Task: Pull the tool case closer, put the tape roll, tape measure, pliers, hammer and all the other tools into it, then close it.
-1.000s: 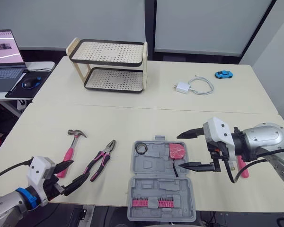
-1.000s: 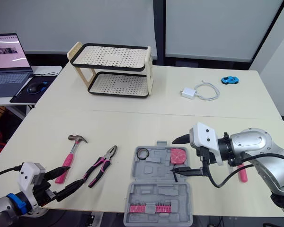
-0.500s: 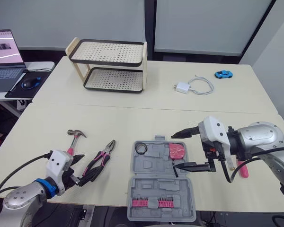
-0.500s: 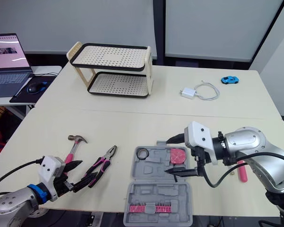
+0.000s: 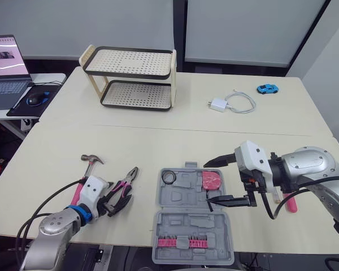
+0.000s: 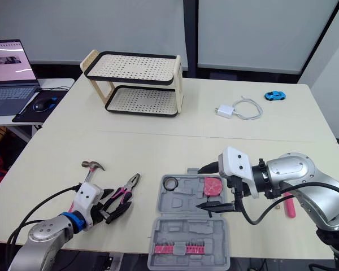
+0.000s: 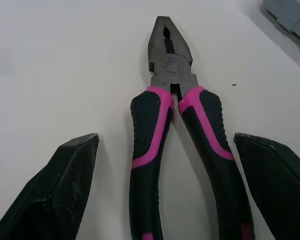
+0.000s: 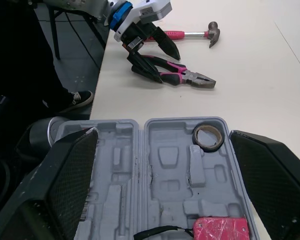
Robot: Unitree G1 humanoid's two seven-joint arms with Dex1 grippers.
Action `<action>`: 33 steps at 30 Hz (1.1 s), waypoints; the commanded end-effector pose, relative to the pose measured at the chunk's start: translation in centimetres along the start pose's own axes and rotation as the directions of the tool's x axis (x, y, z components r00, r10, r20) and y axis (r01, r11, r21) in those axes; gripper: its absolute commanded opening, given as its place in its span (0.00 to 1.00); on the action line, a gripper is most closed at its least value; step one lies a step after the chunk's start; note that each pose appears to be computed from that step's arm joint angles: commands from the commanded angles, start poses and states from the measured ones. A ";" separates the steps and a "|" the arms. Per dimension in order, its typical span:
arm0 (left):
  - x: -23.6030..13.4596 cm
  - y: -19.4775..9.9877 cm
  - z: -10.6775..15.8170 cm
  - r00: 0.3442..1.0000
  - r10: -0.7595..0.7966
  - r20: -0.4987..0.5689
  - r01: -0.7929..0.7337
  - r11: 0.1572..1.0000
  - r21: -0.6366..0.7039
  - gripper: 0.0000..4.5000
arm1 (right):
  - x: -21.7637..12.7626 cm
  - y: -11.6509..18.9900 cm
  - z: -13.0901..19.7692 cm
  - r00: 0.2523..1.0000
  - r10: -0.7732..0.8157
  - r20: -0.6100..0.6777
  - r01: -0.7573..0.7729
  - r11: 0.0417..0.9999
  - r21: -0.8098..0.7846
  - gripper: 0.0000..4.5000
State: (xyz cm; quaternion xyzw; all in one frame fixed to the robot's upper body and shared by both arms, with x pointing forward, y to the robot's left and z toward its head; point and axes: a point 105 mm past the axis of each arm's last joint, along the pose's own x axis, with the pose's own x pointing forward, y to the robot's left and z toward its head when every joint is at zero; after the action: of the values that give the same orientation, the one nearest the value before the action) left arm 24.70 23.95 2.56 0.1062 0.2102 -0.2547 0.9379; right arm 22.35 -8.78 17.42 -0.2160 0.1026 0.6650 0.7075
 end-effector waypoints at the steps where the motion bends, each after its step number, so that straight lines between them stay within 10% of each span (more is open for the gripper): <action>1: 0.6 -0.1 0.1 1.000 0.008 -0.015 -0.008 1.000 0.025 1.00 | -0.2 0.2 0.8 1.000 -0.002 -0.001 0.002 0.999 -0.049 0.99; 5: 1.2 -0.2 0.2 0.999 0.006 -0.048 -0.005 1.000 0.011 1.00 | -0.2 0.2 0.7 1.000 -0.003 -0.004 0.003 0.999 -0.046 0.99; 14: 1.1 -1.1 -0.1 0.994 -0.026 -0.110 0.021 0.999 -0.041 0.56 | -0.4 0.3 0.7 1.000 -0.011 -0.014 0.011 0.999 -0.045 1.00; 22: -0.2 -0.5 0.8 0.996 -0.007 -0.092 0.002 0.999 -0.054 0.56 | -0.4 0.1 0.6 0.999 -0.037 -0.015 0.036 0.998 -0.053 1.00; 33: -0.8 -1.1 9.6 0.947 -0.323 0.002 0.299 0.879 0.372 0.56 | -1.4 -0.1 0.5 0.991 -0.134 -0.001 0.134 0.991 -0.031 1.00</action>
State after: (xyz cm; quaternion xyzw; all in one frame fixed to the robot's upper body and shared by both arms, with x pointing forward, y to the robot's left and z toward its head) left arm 27.05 21.66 10.58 0.2293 0.1647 -0.4013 0.8713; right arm 22.54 -9.73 17.58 -0.2220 0.0969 0.6225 0.7442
